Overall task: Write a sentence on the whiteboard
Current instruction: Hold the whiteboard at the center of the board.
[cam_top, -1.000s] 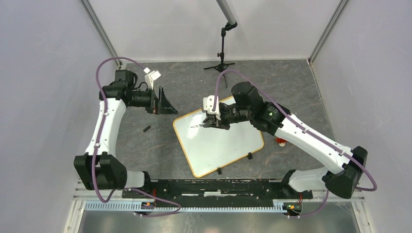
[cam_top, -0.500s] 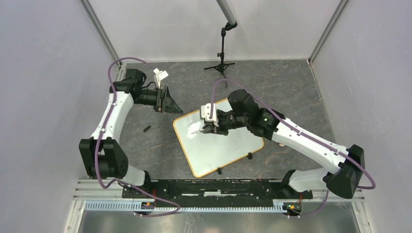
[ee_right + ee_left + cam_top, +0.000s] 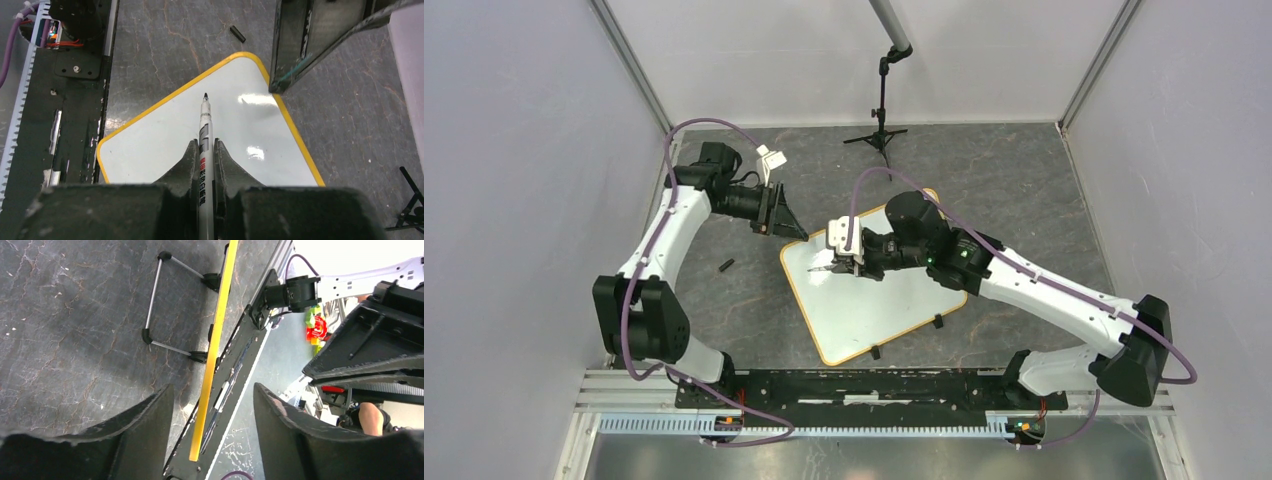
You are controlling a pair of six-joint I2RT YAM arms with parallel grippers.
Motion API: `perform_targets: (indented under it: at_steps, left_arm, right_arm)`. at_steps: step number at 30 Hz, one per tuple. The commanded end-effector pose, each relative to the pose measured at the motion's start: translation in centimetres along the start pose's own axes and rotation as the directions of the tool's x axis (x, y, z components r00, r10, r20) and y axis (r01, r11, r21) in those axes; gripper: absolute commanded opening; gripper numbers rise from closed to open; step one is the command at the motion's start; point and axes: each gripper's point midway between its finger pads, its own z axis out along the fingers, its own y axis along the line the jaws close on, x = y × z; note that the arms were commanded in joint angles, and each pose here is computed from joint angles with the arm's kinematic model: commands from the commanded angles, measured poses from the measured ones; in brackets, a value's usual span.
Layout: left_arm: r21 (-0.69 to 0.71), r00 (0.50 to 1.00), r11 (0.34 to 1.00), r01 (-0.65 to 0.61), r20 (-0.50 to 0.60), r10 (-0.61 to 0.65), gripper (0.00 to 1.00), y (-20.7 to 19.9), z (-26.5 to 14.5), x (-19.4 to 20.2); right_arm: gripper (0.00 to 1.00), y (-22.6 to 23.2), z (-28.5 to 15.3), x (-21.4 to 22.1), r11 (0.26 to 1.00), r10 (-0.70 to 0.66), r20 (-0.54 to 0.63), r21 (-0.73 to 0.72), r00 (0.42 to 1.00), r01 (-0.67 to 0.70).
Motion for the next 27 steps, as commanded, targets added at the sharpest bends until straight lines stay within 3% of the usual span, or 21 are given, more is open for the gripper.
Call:
perform_targets:
  at_steps: [1,13,27]
  left_arm:
    - [-0.019,0.997,0.997,-0.078,-0.021,0.077,0.61,0.4,0.9,-0.2]
    - [-0.009,0.996,0.997,-0.078,-0.038,0.077,0.22,0.4,1.5,-0.3]
    - [-0.022,0.995,0.996,-0.089,-0.046,0.088,0.02,0.7,1.6,-0.1]
  right_arm:
    - [0.00,-2.0,0.8,-3.1,0.996,-0.025,0.044,0.087,0.999,0.021]
    - [0.00,-2.4,2.9,-3.8,0.992,-0.029,0.021,0.127,0.999,0.026]
    - [0.00,-3.0,4.2,-3.3,0.986,-0.021,-0.015,0.167,1.000,0.023]
